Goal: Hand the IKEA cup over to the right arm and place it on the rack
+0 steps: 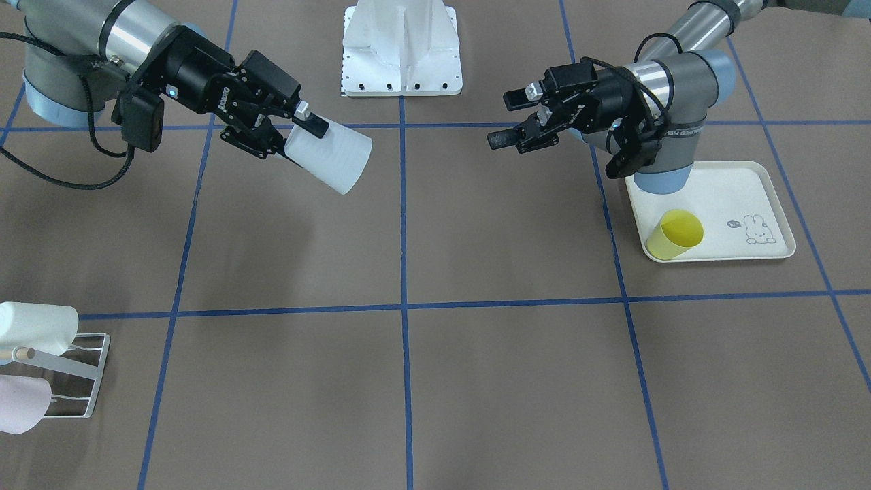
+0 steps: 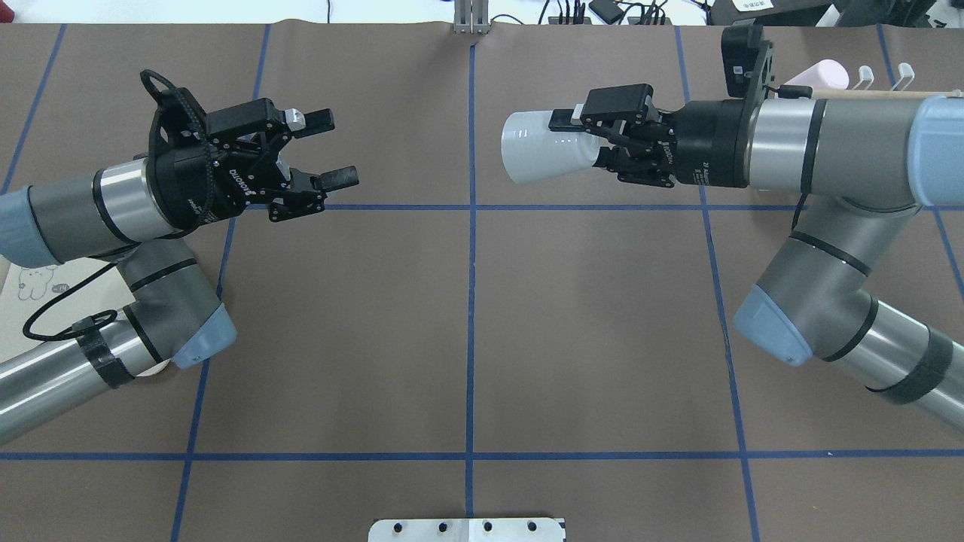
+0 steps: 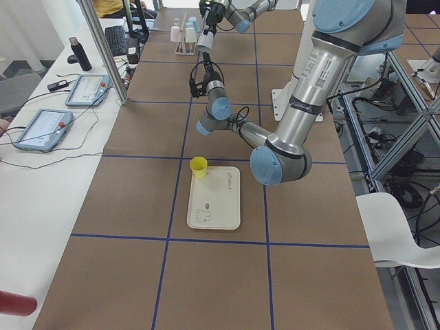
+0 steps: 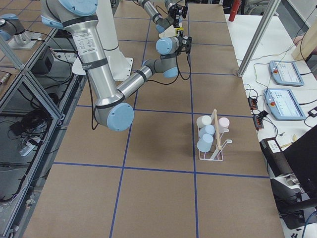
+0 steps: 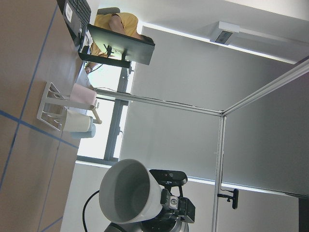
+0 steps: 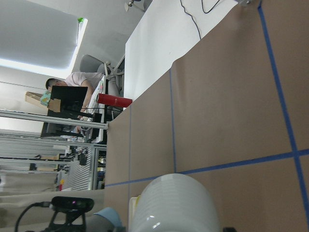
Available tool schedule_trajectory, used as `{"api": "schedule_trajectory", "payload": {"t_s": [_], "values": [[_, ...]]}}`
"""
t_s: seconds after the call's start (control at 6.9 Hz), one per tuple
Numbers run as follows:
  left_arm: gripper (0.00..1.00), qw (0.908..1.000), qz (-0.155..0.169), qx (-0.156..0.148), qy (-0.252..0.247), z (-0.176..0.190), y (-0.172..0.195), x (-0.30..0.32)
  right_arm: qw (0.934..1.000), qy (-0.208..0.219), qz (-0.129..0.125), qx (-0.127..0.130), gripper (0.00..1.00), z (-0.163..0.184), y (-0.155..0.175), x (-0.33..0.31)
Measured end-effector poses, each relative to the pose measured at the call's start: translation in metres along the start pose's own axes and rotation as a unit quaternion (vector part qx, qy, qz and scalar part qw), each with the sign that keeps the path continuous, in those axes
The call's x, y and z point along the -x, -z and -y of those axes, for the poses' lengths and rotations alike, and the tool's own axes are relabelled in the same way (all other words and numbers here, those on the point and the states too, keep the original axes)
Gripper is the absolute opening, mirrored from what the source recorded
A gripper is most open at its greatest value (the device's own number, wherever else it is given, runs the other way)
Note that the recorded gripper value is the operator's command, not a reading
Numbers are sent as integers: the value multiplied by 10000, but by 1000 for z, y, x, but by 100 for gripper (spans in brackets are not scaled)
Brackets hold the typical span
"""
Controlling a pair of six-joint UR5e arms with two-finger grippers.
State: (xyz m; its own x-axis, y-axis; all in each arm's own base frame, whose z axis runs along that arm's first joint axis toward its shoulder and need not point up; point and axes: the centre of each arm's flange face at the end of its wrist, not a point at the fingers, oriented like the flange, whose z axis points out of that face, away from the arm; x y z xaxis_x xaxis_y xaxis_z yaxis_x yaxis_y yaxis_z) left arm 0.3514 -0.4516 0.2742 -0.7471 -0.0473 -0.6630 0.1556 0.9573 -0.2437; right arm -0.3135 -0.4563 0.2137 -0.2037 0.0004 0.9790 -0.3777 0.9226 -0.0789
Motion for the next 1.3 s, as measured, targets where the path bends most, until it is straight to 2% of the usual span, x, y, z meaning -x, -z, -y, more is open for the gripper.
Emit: {"api": "schedule_trajectory", "payload": {"t_s": [0.14, 0.29, 0.43, 0.58, 0.72, 0.87, 1.01, 1.16, 1.3], "values": [[90, 9997, 136, -56, -203, 4, -1, 3, 9979, 421, -467, -145, 6, 17, -2, -6], [90, 9989, 295, -51, -369, 6, -2, 6, 9919, 788, -961, -277, 4, 38, 0, -13], [90, 9975, 468, 13, -533, 8, -2, 7, 9812, 1114, -1520, -408, 3, 66, 8, -20], [91, 9962, 589, 46, -645, 10, 2, 8, 9635, 1470, -2175, -526, 0, 102, 18, -26], [91, 9955, 658, 39, -685, 12, 8, 10, 9426, 1742, -2797, -549, 0, 138, 30, -29], [91, 9951, 694, 27, -701, 14, 12, 11, 9228, 1925, -3303, -471, 0, 177, 45, -35], [91, 9949, 718, 14, -705, 14, 16, 12, 9105, 1996, -3609, -298, 0, 221, 69, -49], [91, 9948, 730, 5, -706, 15, 17, 12, 9083, 1877, -3737, -58, 0, 271, 95, -62], [91, 9948, 732, 1, -706, 15, 18, 12, 9091, 1705, -3796, 163, 0, 320, 121, -74]]}}
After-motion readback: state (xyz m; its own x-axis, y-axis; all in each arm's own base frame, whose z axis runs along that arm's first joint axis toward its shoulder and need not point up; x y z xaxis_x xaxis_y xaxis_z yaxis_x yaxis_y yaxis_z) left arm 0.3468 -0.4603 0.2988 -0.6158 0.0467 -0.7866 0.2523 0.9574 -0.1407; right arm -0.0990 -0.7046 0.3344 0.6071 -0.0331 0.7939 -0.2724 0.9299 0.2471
